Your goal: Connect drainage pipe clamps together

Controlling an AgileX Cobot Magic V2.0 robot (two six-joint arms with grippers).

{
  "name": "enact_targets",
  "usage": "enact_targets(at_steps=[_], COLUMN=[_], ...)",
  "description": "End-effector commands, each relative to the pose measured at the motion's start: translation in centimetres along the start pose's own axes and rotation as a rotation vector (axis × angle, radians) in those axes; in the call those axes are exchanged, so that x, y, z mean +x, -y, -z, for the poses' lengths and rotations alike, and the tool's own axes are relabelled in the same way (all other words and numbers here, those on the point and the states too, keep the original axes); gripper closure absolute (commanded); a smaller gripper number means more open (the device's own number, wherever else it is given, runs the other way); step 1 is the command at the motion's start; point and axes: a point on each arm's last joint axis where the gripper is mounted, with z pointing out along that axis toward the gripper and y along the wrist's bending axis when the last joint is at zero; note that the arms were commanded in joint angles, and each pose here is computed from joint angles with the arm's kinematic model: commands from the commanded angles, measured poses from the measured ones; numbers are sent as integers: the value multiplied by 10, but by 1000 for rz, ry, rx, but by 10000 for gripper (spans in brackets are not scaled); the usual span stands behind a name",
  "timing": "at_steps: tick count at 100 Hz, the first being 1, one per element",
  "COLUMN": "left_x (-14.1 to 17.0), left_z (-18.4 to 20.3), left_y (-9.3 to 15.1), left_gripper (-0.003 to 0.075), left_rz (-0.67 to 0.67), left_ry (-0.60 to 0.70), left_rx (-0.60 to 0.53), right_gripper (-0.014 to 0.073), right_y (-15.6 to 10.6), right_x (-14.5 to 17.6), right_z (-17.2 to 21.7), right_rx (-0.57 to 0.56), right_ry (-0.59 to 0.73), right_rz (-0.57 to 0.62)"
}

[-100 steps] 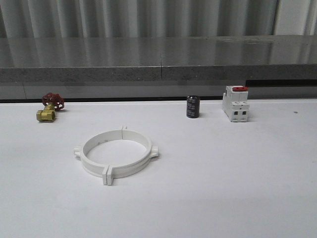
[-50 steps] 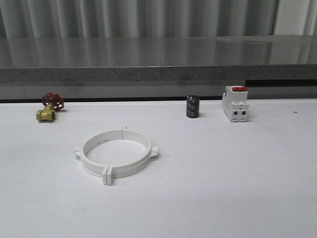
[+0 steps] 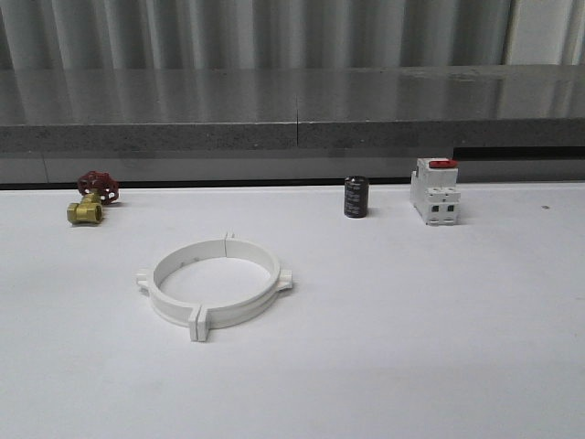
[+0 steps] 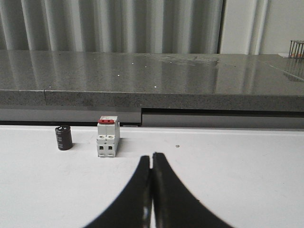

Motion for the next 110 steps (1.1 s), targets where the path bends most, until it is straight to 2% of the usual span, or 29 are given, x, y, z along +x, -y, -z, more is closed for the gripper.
enact_targets(at_steps=[1, 52, 64, 78, 97, 110], left_x=[-14, -13, -15, 3, 45, 65], left_z=[4, 5, 10, 10, 8, 9], left_y=[3, 3, 4, 0, -10, -13], left_gripper=[741, 741, 741, 741, 741, 741], left_rz=[2, -2, -3, 23, 84, 43], left_ry=[91, 93, 240, 406, 448, 501], left_rx=[25, 22, 63, 92, 57, 54], right_gripper=[661, 661, 661, 661, 661, 661], right_y=[0, 0, 0, 0, 0, 0], right_x=[-15, -15, -15, -15, -15, -15], right_z=[3, 3, 3, 3, 3, 3], right_rx=[6, 6, 6, 6, 6, 6], right_ry=[113, 113, 113, 113, 113, 113], right_rz=[-5, -5, -5, -5, -5, -5])
